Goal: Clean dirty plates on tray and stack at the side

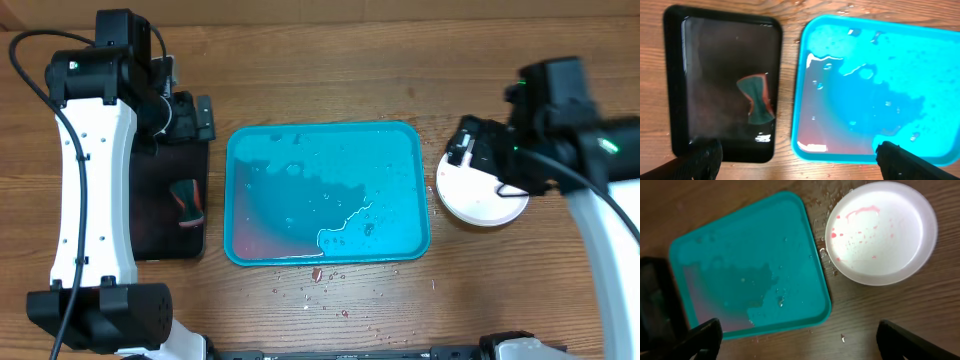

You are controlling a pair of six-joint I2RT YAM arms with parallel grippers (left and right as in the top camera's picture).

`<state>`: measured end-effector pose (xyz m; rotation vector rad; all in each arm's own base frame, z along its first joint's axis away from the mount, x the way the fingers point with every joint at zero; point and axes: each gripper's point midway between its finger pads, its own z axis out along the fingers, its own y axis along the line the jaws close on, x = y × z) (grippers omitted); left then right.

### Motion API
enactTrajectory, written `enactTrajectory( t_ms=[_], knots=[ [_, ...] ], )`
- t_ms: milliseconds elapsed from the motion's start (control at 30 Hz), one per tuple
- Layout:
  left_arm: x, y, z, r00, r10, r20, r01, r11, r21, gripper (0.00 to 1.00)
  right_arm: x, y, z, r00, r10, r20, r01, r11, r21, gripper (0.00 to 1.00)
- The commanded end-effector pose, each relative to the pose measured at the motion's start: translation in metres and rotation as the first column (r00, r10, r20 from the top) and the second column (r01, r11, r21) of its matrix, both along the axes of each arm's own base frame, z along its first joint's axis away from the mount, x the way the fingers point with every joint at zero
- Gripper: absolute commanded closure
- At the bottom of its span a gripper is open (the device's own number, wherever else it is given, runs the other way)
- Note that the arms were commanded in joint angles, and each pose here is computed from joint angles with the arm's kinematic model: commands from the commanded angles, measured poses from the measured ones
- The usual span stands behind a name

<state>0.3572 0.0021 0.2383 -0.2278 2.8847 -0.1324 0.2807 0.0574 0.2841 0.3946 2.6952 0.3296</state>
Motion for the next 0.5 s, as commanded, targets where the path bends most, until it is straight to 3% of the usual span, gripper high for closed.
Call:
enactTrajectory(
  t_ms=[0,233,467],
  knots=[
    [0.005,-0.011,0.007,0.999,-0.019,0.033,0.020,0.999,-0.048,0.00,-0.023,-0.004,0.052,0.986,0.032,0.161,-0.032,0.999,-0.007,0.00],
    [0.006,-0.011,0.006,0.999,-0.008,0.032,0.010,0.999,-0.045,0.00,-0.063,-0.008,0.094,0.942,0.028,0.335,-0.035,0.999,0.015,0.00],
    [0.006,-0.011,0.006,0.999,-0.008,0.032,0.010,0.999,-0.045,0.00,-0.077,-0.006,0.104,0.924,0.036,0.380,-0.054,0.998,0.036,0.00]
  ],
)
